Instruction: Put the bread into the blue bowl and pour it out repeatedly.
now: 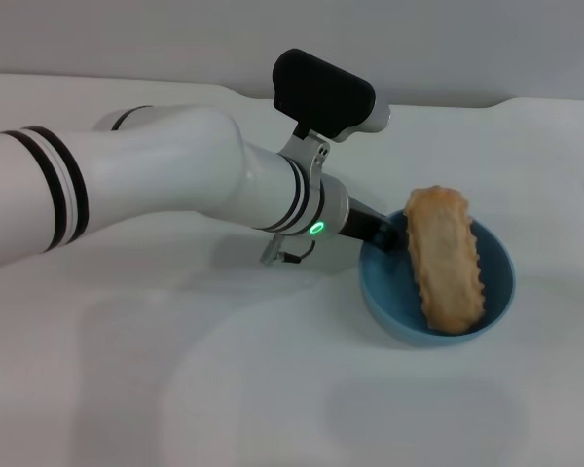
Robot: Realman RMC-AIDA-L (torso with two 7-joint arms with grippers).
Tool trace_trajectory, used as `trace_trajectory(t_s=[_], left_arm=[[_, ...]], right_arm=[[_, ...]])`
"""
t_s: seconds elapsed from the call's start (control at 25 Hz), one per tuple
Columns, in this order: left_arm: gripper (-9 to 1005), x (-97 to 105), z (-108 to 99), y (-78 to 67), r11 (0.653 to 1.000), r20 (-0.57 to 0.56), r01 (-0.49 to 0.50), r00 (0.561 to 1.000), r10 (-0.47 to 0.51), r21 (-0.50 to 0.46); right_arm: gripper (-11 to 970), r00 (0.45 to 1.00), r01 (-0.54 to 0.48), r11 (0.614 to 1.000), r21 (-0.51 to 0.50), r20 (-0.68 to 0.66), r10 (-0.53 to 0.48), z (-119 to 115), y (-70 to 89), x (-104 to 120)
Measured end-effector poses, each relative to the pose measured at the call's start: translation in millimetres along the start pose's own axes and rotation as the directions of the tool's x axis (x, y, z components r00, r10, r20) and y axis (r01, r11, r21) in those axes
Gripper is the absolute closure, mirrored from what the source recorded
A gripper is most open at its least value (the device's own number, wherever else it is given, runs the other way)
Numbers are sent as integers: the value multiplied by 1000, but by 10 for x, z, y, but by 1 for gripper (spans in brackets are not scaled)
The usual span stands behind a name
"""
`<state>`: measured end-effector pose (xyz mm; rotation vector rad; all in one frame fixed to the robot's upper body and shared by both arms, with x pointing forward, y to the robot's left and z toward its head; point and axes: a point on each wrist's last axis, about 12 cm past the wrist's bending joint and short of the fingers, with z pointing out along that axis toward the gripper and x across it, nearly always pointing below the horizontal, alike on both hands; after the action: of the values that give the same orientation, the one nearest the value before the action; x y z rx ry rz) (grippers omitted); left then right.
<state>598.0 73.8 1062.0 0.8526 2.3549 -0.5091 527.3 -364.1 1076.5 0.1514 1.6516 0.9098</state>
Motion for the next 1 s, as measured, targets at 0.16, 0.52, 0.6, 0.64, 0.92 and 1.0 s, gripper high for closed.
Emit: trace_trajectory(t_s=[0.16,0.52,0.6,0.64,0.92,1.0], left_arm=[[831,-14,-9,11,1000,6,5,1000,-5,-1],[638,-80,-74,139,999,41,35,999,-34,-22],[600,-113,-93,166,999,55,26,998,-24,-33],[540,-136,-110,187,999,69,31,997,-28,-38],[135,-280,-305,324,993,278,86,959,-61,-80],[134,-307,-373,378,990,334,105,940,-67,-97]], right_arm=[[420,1000,13,1000,-4,-5,-13,9,6,10],[409,993,79,997,-14,-84,-80,25,7,86],[407,989,108,994,-13,-97,-109,30,2,96],[378,988,120,993,-8,-96,-120,30,-5,96],[289,974,220,974,55,-63,-216,-28,-82,115],[289,970,238,969,73,-66,-233,-32,-104,120]])
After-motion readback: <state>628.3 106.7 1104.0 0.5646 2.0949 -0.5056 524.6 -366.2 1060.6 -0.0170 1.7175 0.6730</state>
